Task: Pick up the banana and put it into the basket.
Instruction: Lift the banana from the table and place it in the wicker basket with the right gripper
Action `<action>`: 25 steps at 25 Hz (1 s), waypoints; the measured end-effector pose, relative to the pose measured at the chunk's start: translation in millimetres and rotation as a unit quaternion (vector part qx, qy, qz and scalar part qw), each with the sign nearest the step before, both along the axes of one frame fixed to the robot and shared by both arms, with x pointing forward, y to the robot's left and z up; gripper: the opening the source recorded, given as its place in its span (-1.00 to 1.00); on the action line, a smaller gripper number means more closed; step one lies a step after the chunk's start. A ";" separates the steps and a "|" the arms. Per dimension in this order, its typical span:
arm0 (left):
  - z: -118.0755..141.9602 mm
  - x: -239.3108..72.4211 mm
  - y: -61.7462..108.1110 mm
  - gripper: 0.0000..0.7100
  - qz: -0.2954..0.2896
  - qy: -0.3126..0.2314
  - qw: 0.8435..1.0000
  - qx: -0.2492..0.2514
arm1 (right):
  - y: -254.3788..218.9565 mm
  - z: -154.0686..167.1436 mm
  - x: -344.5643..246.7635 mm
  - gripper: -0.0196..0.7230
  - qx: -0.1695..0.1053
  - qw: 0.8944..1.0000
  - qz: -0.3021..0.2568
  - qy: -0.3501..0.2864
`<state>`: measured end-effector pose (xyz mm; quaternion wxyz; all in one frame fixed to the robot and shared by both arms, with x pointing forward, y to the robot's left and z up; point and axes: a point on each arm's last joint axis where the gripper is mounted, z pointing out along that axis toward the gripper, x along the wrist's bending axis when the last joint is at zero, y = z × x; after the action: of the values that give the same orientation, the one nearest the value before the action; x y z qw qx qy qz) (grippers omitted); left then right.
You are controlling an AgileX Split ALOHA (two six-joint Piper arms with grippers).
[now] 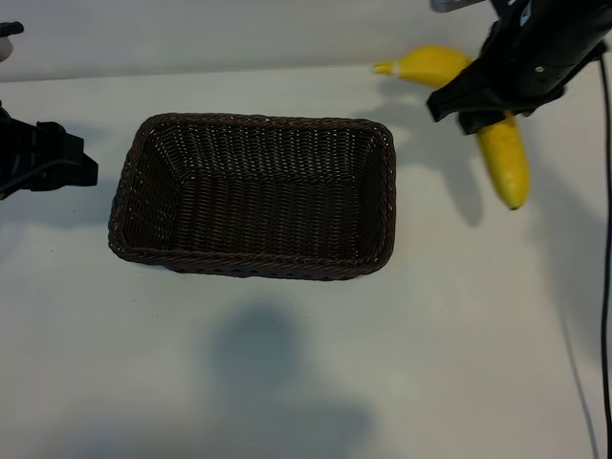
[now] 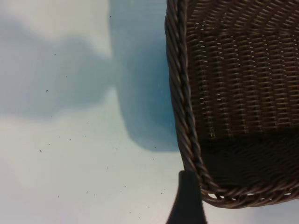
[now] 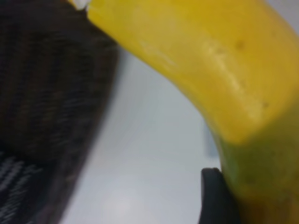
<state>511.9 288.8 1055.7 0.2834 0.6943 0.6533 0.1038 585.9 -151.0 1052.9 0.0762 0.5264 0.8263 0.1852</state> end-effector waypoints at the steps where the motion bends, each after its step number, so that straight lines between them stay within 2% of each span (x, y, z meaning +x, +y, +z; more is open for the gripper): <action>1: 0.0 0.0 0.0 0.69 0.000 0.000 1.000 0.000 | 5.3 0.6 -1.9 0.17 0.008 1.000 0.022 -0.001; 4: -0.1 -0.2 -0.1 0.69 0.000 0.001 1.000 0.000 | 29.1 2.8 -11.2 0.17 0.031 0.996 0.081 -0.008; 8: -0.2 -0.4 -0.2 0.69 -0.001 0.002 1.000 0.000 | 53.3 4.8 -20.8 0.17 0.037 0.990 0.134 -0.033; 19: -0.6 -1.3 -0.5 0.69 -0.004 0.008 1.000 -0.001 | 79.6 7.3 -9.5 0.17 0.049 0.984 0.162 -0.054; 25: -0.7 -1.4 -0.5 0.69 -0.005 0.008 1.000 -0.001 | 109.3 -6.1 -11.2 0.17 0.040 0.974 0.219 -0.047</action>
<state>510.6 288.3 1055.0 0.2794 0.6981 0.6521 0.0968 574.7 -41.6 1046.8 0.0511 0.3261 0.9090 0.2544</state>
